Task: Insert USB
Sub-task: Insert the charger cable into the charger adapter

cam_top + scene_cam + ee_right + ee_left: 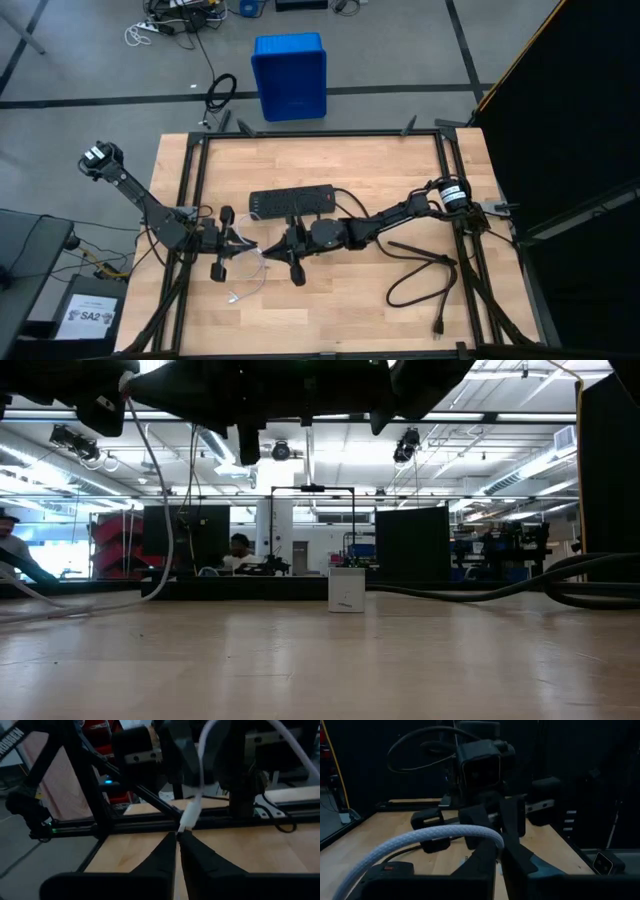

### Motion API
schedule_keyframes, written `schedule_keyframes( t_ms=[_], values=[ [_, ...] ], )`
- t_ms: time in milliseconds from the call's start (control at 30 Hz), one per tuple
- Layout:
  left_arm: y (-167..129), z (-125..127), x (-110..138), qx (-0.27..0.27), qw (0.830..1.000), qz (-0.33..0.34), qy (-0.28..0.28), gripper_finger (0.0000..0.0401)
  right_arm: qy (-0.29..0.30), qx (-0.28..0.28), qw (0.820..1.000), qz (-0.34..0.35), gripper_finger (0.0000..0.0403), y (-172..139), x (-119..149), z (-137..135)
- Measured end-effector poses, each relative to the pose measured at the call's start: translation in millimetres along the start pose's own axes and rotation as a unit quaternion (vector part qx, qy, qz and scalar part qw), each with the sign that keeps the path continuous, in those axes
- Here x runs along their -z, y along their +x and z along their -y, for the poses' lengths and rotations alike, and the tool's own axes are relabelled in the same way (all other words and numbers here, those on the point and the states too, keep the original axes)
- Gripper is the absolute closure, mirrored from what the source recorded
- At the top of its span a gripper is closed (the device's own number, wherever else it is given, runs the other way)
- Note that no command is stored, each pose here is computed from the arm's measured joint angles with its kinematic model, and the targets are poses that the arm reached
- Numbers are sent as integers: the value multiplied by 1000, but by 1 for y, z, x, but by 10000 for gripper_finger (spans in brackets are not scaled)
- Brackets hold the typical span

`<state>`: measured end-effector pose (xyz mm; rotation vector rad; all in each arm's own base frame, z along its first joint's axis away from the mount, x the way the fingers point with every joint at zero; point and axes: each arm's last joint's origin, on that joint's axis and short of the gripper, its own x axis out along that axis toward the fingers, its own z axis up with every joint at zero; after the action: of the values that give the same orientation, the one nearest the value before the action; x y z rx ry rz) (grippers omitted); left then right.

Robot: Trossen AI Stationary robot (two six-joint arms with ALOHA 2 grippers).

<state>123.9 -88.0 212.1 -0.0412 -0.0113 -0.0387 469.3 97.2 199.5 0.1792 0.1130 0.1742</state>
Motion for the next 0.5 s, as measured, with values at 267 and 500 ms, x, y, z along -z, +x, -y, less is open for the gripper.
schedule_keyframes(
  t_ms=[267,500],
  values=[
    [1,1,1,-1,1000,0,0,400,-3,20,1000,9,304,0,-1,0],
    [5,0,2,-10,1000,-1,0,401,1,51,998,21,260,0,-2,1]
  ],
)
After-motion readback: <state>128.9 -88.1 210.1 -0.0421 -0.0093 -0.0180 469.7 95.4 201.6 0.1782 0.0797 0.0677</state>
